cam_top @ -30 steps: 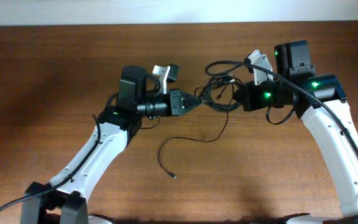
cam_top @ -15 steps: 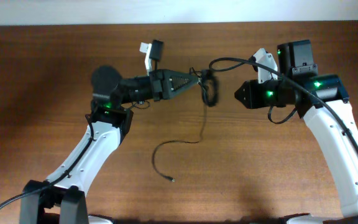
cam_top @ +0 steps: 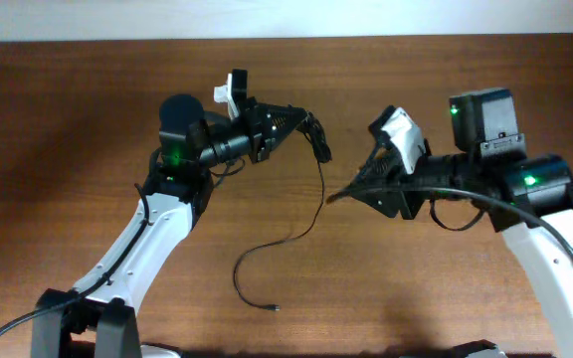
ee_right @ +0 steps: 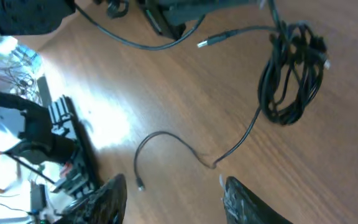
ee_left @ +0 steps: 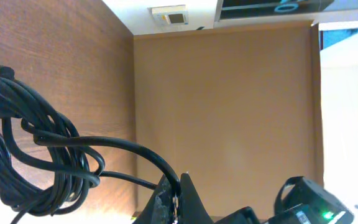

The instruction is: Untangle cables

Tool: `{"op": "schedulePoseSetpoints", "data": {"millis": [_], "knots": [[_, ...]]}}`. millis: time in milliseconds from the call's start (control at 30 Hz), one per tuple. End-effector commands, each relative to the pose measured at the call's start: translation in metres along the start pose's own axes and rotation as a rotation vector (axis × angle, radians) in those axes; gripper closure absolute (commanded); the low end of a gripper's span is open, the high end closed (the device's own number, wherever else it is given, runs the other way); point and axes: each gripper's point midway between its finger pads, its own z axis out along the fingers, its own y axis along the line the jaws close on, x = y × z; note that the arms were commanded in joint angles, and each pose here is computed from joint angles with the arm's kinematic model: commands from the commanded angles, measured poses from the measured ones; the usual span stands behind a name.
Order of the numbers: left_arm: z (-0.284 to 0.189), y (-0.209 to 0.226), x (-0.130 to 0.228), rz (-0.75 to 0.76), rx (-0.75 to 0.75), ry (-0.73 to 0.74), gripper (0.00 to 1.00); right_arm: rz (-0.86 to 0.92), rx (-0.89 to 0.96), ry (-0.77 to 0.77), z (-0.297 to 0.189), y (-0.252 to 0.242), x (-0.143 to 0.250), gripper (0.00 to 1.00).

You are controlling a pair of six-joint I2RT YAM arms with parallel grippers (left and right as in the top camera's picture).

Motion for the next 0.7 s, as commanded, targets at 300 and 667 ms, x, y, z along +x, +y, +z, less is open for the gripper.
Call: {"op": "schedulePoseSetpoints", "data": {"millis": [300,667], "knots": [[-0.005,-0.031,0.017,-0.178,0.084,0.114,1.0,-0.082,-0.012,-0.015,0.074,-0.047,-0.02,0.59],[-0.024,-0.027,-0.001,-0.101,0.083,0.082,1.0,0.063,0.131,-0.022,0.043,-0.048,-0.02,0.96]]}}
